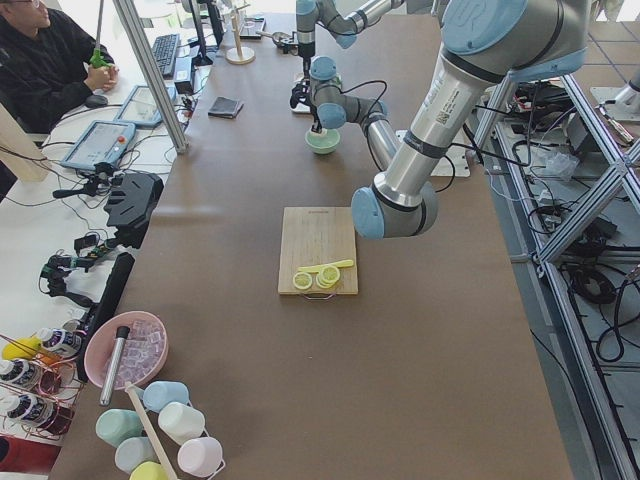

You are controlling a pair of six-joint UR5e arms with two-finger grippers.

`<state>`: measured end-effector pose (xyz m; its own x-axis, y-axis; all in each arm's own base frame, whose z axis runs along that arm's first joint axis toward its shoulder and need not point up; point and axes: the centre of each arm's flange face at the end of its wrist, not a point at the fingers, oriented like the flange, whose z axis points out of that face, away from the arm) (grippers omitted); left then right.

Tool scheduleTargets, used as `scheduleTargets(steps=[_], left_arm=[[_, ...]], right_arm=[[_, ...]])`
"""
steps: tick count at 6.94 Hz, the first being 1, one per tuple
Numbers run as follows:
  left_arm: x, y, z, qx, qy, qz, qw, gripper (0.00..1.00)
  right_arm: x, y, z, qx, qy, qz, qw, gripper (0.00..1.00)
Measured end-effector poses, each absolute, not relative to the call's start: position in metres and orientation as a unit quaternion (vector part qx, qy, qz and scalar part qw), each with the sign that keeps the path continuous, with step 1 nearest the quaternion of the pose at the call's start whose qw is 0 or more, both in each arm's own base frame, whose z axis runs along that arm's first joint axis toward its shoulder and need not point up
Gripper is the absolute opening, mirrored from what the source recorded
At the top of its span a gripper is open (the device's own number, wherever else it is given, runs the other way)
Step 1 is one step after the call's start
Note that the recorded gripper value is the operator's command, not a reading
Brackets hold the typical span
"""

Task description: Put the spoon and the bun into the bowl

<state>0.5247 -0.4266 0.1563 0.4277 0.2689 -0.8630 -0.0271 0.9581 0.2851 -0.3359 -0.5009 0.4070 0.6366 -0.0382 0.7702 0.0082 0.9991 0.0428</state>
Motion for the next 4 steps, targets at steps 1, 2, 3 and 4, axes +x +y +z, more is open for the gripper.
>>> scheduleTargets(steps=[1, 2, 3, 4], left_arm=[[0.539, -0.426, 0.154, 0.121, 0.526, 0.079, 0.838, 0.96], [0.553, -0.425, 0.158, 0.132, 0.527, 0.072, 0.837, 0.98], [0.567, -0.42, 0.162, 0.147, 0.533, 0.06, 0.831, 0.98], [0.578, -0.41, 0.16, 0.159, 0.543, 0.043, 0.823, 0.98]], right_arm=[[-0.344, -0.498, 0.392, 0.017, -0.435, -0.008, 0.9, 0.0], [-0.358, -0.494, 0.374, 0.013, -0.443, -0.001, 0.896, 0.0], [-0.372, -0.489, 0.356, 0.01, -0.453, 0.006, 0.892, 0.0], [-0.386, -0.485, 0.335, 0.006, -0.462, 0.012, 0.887, 0.0]])
